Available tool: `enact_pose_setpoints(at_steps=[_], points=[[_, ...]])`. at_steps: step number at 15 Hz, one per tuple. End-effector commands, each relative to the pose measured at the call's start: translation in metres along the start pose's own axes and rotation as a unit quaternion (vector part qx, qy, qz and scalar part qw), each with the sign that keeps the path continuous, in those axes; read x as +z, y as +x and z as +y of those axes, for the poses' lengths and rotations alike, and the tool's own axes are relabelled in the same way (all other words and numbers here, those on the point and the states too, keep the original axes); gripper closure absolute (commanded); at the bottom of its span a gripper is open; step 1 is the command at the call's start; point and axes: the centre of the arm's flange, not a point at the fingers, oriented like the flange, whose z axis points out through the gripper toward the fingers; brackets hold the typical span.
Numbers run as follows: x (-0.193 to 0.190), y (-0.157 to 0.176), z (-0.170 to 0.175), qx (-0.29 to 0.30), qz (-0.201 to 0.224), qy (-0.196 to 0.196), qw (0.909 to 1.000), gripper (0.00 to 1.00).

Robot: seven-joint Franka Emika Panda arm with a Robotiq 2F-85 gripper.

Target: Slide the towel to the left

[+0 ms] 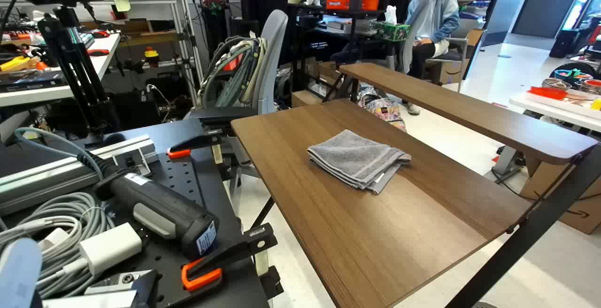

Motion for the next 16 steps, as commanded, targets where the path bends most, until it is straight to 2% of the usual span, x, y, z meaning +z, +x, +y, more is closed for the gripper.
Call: enact_pose_setpoints(at_steps=[1,9,16], points=[[0.0,0.0,0.0,0.0,0.0,0.0,1.0,0.0],[0.017,0.053,-0.04,0.04,-0.029,0.011,0.9987,0.0],[0.084,0.113,-0.098,0.088,0.008,0.058,0.9944,0.0]])
